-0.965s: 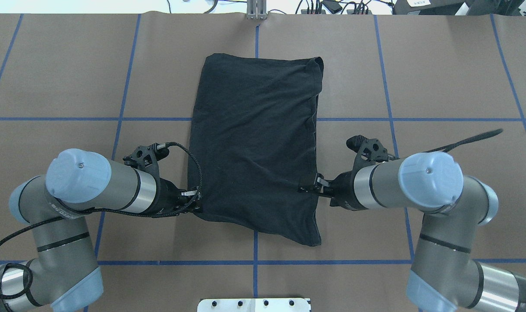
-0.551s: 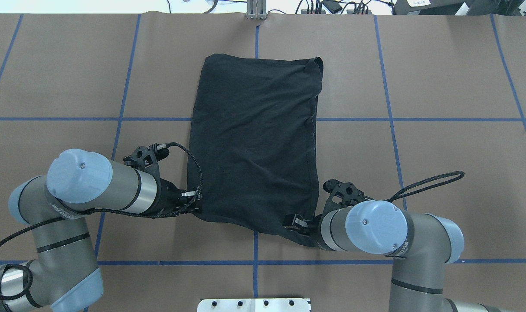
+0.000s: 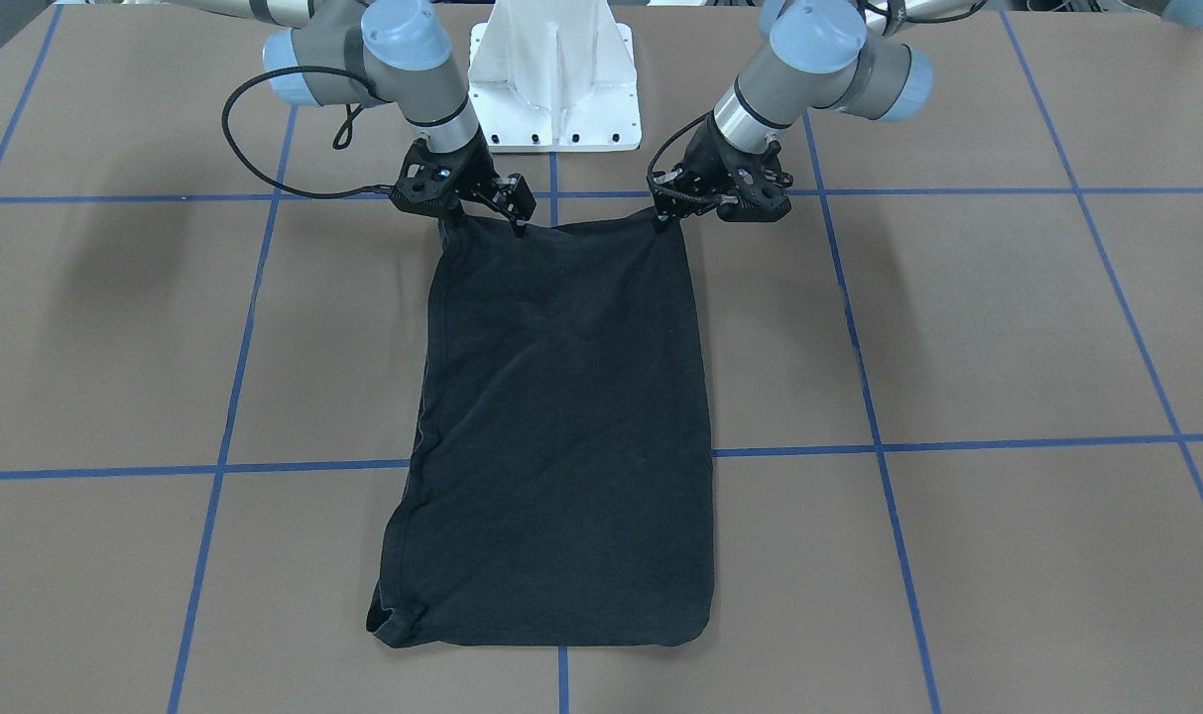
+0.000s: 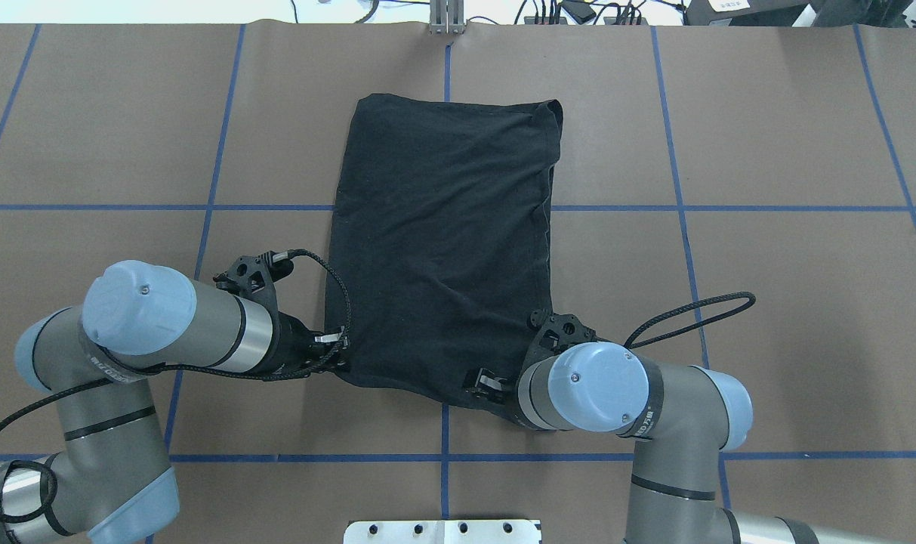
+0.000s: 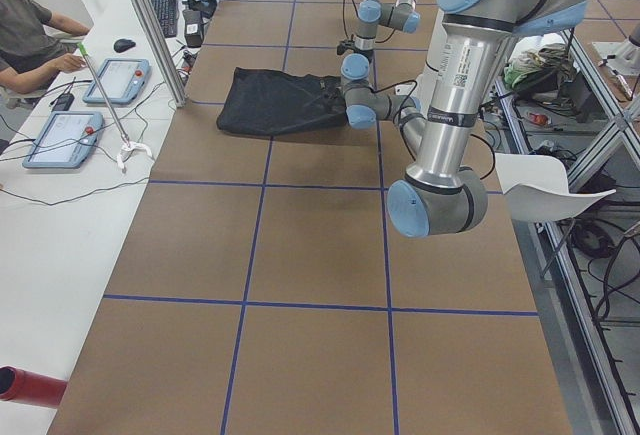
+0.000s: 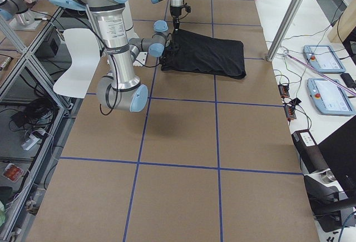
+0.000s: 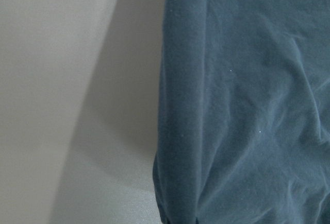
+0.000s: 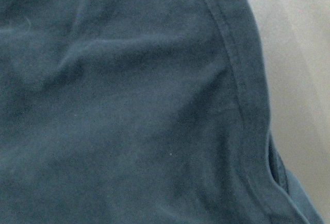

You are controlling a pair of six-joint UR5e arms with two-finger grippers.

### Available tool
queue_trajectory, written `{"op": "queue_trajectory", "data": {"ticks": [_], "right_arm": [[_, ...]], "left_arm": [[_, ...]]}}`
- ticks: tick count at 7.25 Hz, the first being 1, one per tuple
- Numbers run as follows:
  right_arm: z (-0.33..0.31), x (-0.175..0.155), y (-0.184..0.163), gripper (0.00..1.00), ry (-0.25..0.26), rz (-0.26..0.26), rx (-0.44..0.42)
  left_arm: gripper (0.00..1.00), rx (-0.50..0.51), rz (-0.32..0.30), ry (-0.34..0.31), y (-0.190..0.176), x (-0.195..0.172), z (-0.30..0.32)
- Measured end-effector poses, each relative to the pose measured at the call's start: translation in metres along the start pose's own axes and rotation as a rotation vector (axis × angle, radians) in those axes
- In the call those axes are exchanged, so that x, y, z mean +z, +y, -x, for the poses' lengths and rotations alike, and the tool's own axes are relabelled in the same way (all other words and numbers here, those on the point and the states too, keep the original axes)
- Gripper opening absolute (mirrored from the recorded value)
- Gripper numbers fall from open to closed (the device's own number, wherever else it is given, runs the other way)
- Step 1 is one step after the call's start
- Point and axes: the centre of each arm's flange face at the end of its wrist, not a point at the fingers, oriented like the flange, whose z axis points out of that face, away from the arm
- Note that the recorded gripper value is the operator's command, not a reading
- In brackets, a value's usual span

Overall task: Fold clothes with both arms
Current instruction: 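Grasp the shirt's near corners with the left and right grippers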

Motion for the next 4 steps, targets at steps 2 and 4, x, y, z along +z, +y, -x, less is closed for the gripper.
{"op": "queue_trajectory", "data": {"ticks": [2,4], "right_arm": [[-0.0022,0.0033,-0.0077,0.99,0.011,-0.004,0.007],[-0.0036,0.0063,-0.0094,0.83,0.018,-0.005,0.009]], "left_arm": [[0.00,0.001,0.002,-0.001,0.0013,0.0010,0.0001],[0.00,0.002,0.003,0.000,0.0021,0.0013,-0.0006]]}}
